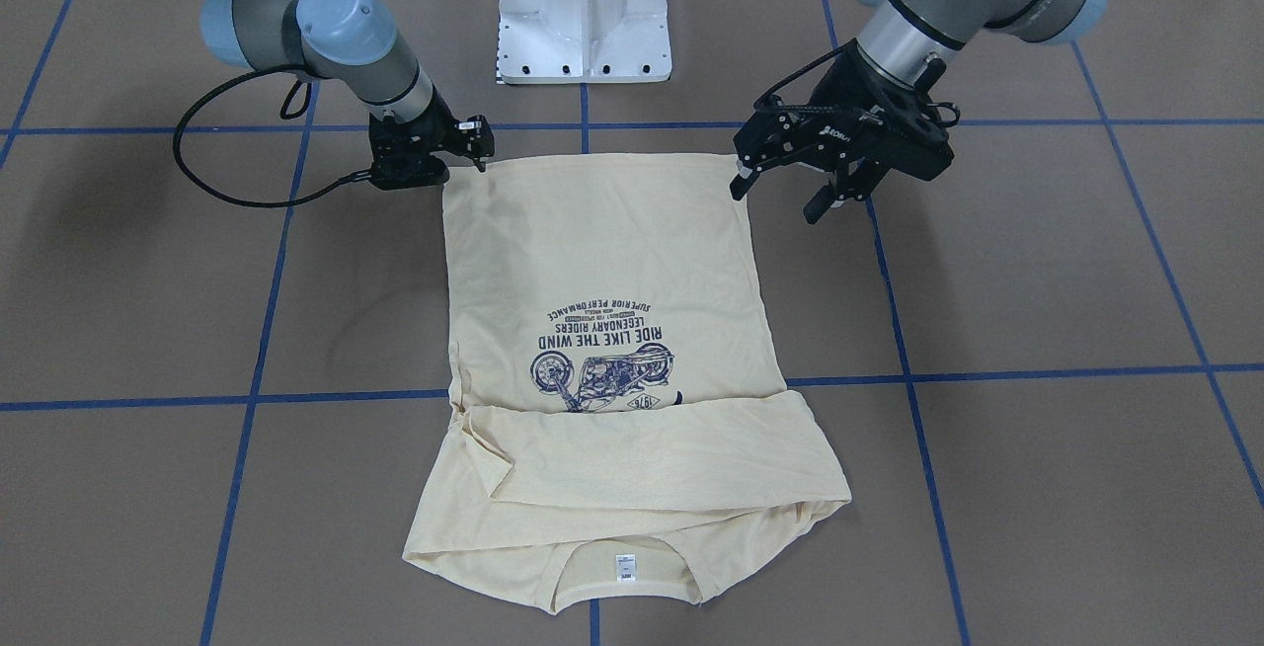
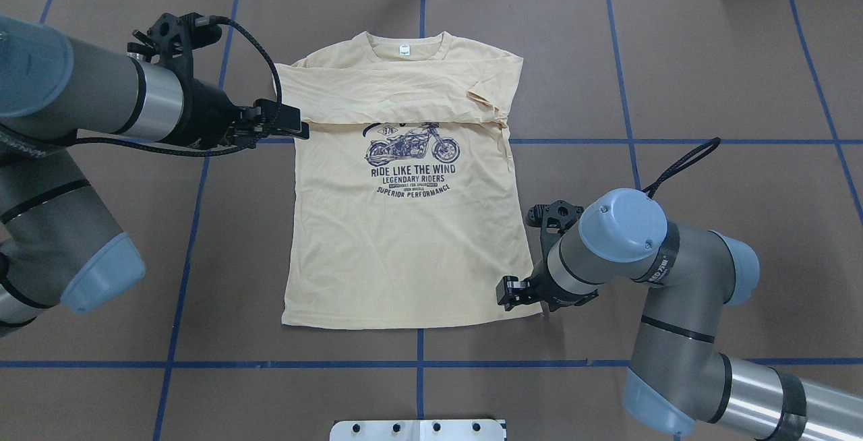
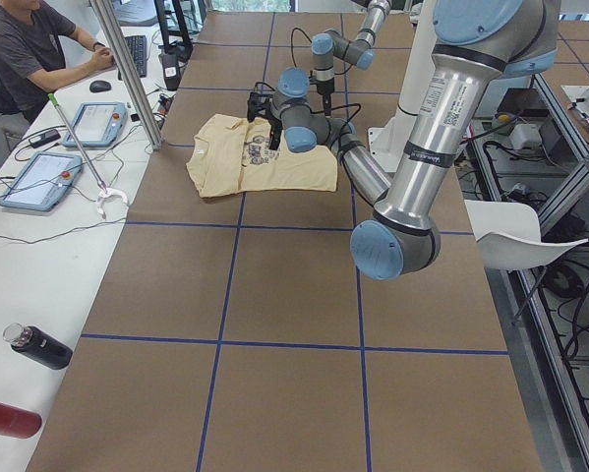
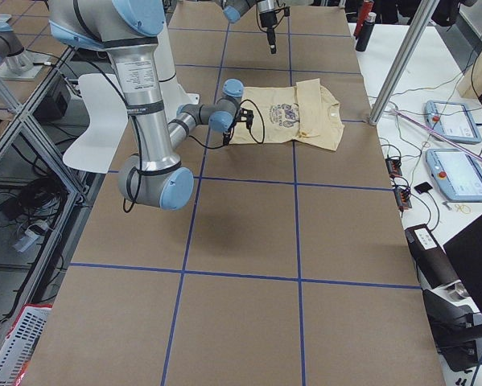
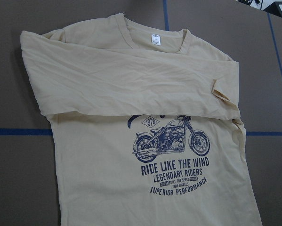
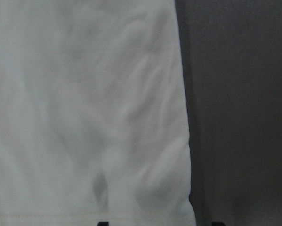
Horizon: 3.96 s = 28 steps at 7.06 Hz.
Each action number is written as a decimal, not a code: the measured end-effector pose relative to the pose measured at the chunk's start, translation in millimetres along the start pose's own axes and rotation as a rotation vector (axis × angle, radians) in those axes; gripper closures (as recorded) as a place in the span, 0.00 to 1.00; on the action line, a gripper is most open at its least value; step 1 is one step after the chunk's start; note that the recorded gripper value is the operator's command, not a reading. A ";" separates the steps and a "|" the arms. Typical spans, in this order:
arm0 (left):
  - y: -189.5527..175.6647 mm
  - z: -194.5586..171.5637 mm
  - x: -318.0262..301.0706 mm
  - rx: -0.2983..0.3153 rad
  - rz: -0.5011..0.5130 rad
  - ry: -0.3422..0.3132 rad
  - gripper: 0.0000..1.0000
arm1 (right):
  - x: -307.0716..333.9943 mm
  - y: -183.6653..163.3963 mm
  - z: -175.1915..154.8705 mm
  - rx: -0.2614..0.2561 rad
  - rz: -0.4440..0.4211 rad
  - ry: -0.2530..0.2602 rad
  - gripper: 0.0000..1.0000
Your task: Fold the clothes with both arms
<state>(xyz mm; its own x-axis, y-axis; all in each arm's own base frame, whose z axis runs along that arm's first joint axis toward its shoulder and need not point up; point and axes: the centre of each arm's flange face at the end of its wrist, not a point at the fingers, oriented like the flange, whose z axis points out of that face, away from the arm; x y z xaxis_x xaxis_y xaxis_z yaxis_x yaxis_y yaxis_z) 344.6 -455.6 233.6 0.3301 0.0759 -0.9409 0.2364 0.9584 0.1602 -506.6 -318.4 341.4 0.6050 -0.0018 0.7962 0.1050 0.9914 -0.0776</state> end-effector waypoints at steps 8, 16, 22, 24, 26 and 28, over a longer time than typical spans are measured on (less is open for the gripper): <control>-0.2 -0.1 0.3 0.000 0.000 0.001 0.01 | 4.9 0.8 6.1 -0.015 0.015 0.013 0.37; -1.1 -2.2 1.7 0.004 0.001 0.004 0.01 | 5.7 0.5 4.7 -0.015 0.023 0.015 1.00; 25.0 -7.8 -20.8 -0.019 -0.054 -0.024 0.01 | -8.9 3.5 -22.0 0.011 0.024 -0.041 1.00; 82.9 37.0 -8.2 -0.037 -0.112 -0.083 0.01 | -11.0 2.3 -24.8 0.018 0.062 -0.047 1.00; 142.4 78.9 -1.1 -0.059 -0.129 -0.187 0.01 | -10.3 -3.3 -29.8 0.029 0.076 -0.051 1.00; 174.3 101.7 -7.0 -0.080 -0.115 -0.249 0.02 | -10.1 -10.6 -36.4 0.039 0.089 -0.059 1.00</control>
<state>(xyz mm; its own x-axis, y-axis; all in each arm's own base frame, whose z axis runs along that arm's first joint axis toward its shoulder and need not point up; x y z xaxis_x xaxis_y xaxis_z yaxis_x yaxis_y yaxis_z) 476.4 -317.1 298.5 0.5221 -0.0953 -0.8475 0.2155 0.9762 0.0230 -485.1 -333.6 312.4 0.5632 0.0928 0.8211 0.0213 0.9917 -0.1266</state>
